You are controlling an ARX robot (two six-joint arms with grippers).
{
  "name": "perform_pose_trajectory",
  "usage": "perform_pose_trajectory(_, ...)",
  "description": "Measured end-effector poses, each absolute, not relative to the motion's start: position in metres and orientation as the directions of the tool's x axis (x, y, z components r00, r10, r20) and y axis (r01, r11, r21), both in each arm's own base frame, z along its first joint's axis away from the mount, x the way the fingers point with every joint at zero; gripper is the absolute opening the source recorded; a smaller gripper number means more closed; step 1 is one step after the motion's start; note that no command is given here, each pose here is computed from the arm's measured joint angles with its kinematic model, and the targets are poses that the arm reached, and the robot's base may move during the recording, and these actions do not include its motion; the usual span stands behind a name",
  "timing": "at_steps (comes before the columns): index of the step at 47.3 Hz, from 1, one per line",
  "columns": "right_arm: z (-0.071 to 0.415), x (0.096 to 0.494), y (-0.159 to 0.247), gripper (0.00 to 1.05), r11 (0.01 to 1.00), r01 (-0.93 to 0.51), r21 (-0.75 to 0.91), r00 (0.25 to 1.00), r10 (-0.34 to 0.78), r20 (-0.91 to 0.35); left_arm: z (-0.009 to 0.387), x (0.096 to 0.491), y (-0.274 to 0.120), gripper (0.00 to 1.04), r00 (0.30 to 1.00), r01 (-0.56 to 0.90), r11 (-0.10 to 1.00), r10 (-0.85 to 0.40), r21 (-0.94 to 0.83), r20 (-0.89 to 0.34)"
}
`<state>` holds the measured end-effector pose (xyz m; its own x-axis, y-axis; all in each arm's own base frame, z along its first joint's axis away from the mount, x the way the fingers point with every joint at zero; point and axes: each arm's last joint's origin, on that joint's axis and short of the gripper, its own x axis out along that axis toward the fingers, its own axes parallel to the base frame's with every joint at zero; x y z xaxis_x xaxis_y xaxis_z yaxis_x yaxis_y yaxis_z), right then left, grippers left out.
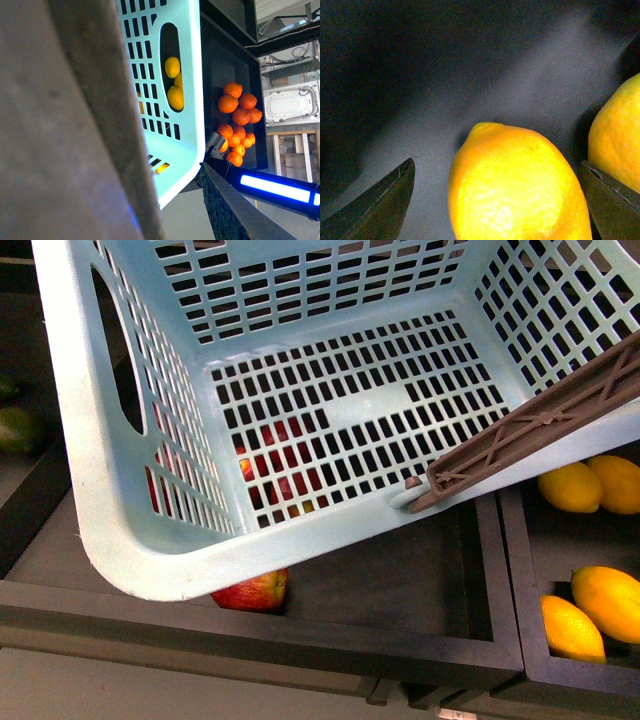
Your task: Pick lemon and mango into basket
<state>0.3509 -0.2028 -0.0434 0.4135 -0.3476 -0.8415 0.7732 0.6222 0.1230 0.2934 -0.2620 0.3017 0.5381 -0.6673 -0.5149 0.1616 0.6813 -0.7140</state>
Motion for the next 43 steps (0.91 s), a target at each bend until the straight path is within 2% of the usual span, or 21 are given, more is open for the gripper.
perform_pose_trajectory(6, -0.049, 0.351, -0.204, 0.96, 0.631, 0.767, 0.116, 0.407, -0.339, -0.848, 0.302, 0.293, -0.262, 0.29, 0.538, 0.162, 0.681, -0.667, -0.714, -0.515)
perform_pose_trajectory(13, -0.053, 0.349, -0.205, 0.72, 0.633, 0.766, 0.112, 0.401, -0.335, -0.853, 0.302, 0.293, -0.262, 0.29, 0.538, 0.162, 0.681, -0.667, -0.714, -0.515)
perform_pose_trajectory(16, -0.052, 0.349, -0.206, 0.68, 0.635, 0.764, 0.112, 0.404, -0.335, -0.851, 0.302, 0.293, -0.262, 0.29, 0.538, 0.162, 0.681, -0.667, -0.714, -0.515)
perform_pose_trajectory(26, -0.045, 0.336, -0.201, 0.66, 0.668, 0.732, 0.132, 0.445, -0.322, -0.836, 0.302, 0.293, -0.262, 0.29, 0.538, 0.162, 0.681, -0.667, -0.714, -0.515)
perform_pose_trajectory(37, 0.009, 0.317, -0.199, 0.66, 0.751, 0.634, 0.184, 0.577, -0.301, -0.759, 0.302, 0.293, -0.262, 0.29, 0.538, 0.162, 0.681, -0.667, -0.714, -0.515)
perform_pose_trajectory(43, 0.058, 0.304, -0.198, 0.66, 0.808, 0.545, 0.224, 0.678, -0.268, -0.684, 0.302, 0.293, -0.262, 0.29, 0.539, 0.161, 0.682, -0.666, -0.713, -0.515)
